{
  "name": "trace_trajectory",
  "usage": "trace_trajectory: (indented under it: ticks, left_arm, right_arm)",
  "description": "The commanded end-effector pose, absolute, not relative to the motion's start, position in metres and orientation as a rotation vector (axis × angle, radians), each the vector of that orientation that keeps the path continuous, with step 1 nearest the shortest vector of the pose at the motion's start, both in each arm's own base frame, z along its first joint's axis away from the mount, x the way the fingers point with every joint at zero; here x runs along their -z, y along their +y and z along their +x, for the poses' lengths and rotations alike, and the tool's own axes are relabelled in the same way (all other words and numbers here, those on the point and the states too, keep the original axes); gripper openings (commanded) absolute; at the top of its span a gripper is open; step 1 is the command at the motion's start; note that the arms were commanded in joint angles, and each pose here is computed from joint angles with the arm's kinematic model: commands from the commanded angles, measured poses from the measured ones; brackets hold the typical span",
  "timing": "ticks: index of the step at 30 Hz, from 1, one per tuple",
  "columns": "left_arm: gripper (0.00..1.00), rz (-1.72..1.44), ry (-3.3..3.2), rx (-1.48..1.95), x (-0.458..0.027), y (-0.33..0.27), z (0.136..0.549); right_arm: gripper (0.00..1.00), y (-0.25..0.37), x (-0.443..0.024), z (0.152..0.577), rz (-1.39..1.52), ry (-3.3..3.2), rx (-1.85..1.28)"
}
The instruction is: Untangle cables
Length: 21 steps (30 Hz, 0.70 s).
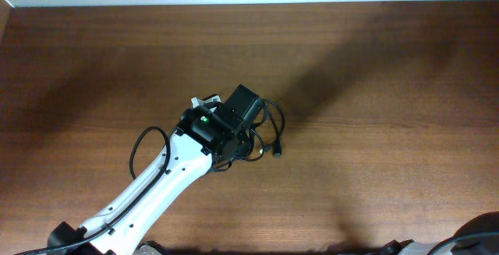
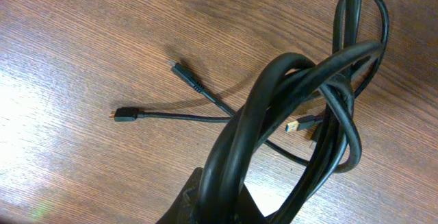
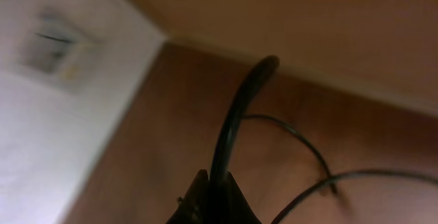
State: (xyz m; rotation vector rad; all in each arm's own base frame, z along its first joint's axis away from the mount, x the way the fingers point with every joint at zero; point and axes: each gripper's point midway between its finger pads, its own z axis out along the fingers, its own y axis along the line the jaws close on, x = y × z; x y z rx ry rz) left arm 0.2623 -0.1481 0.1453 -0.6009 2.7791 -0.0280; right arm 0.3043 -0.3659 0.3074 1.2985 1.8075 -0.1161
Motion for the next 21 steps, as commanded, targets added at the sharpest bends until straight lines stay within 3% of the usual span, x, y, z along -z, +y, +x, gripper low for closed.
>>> trace_trajectory:
  ticks: [1,4,5,6,8,11,15,18,21]
  left_arm:
    - [0.00,-0.591,2.775,0.056,-0.151,-0.148,0.262]
    - [0.00,-0.591,2.775,0.056,-0.151,-0.148,0.262]
    - [0.00,-0.591,2.775,0.056,-0.151,-0.148,0.262]
    - [0.00,-0.591,2.775,0.056,-0.151,-0.148,0.262]
    - [0.00,-0.591,2.777,0.058,-0.151,-0.148,0.262]
    - [0.00,-0.590,2.789,0.073,-0.150,-0.151,0.260]
    - [0.00,-0.326,2.825,0.054,-0.152,-0.153,0.261]
    - [0.00,0.212,2.773,0.286,-0.177,-0.197,0.274]
    - [0.00,0.487,2.623,0.382,-0.213,-0.220,0.286]
  right_arm:
    - [0.04,-0.400,-0.301,0.273,1.371,1.827,0.531]
    - [0.04,-0.424,-0.260,0.263,1.472,1.872,0.632]
    - [0.18,-0.429,-0.245,0.266,1.488,1.897,0.628]
    - [0.69,-0.431,-0.236,0.268,1.494,1.914,0.620]
    - [1.00,-0.432,-0.233,0.268,1.496,1.919,0.619]
    - [0.99,-0.419,-0.227,0.281,1.463,1.965,0.492]
    - [0.99,-0.318,-0.263,0.368,0.763,2.121,-0.146]
    - [0.99,-0.253,-0.310,0.377,0.478,2.149,-0.103]
    - [0.99,-0.159,-0.361,0.376,0.175,2.128,-0.109]
